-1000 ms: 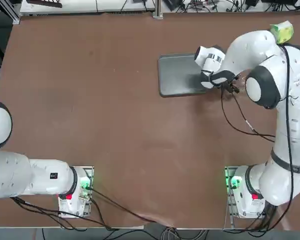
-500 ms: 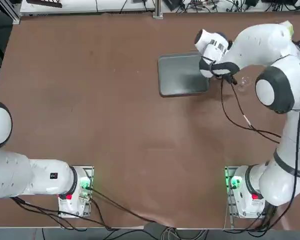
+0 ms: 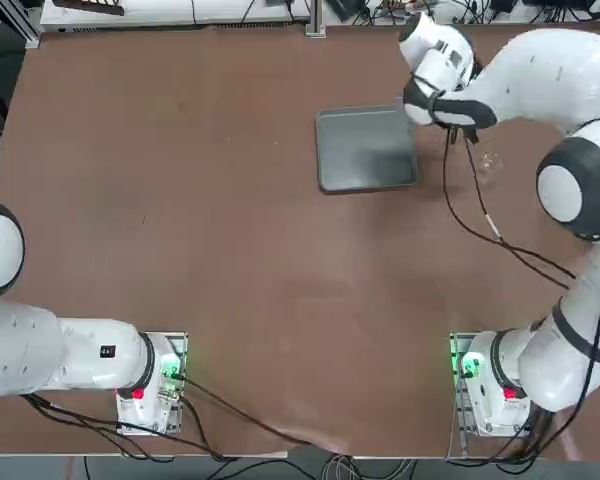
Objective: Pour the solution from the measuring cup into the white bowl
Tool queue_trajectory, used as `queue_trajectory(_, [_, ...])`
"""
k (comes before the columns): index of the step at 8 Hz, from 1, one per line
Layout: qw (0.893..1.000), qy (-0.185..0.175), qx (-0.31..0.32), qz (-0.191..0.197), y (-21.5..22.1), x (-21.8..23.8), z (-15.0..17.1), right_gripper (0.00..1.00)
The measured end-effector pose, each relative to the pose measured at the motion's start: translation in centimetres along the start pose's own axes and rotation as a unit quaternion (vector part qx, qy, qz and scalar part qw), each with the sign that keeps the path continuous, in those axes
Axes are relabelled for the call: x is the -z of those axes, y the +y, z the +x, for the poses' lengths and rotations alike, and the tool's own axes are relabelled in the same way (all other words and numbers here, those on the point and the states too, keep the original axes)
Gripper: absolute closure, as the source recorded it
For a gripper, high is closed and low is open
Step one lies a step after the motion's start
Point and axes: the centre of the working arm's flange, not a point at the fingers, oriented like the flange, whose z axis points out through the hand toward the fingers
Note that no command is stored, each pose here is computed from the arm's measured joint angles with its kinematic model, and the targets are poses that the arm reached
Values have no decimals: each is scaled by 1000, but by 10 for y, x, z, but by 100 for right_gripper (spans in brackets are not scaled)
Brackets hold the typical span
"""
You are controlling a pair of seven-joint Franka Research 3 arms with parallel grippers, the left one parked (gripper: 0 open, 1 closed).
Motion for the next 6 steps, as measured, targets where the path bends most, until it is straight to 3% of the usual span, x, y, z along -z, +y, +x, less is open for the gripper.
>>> queue_trajectory(2, [992,-43,117,34,15,29,51,0])
queue_trajectory(3, [982,-63,173,46,18,29,77,0])
queue_trajectory(4, [966,-87,233,64,19,28,100,0])
queue_trajectory(6, [925,-118,343,113,23,34,150,0])
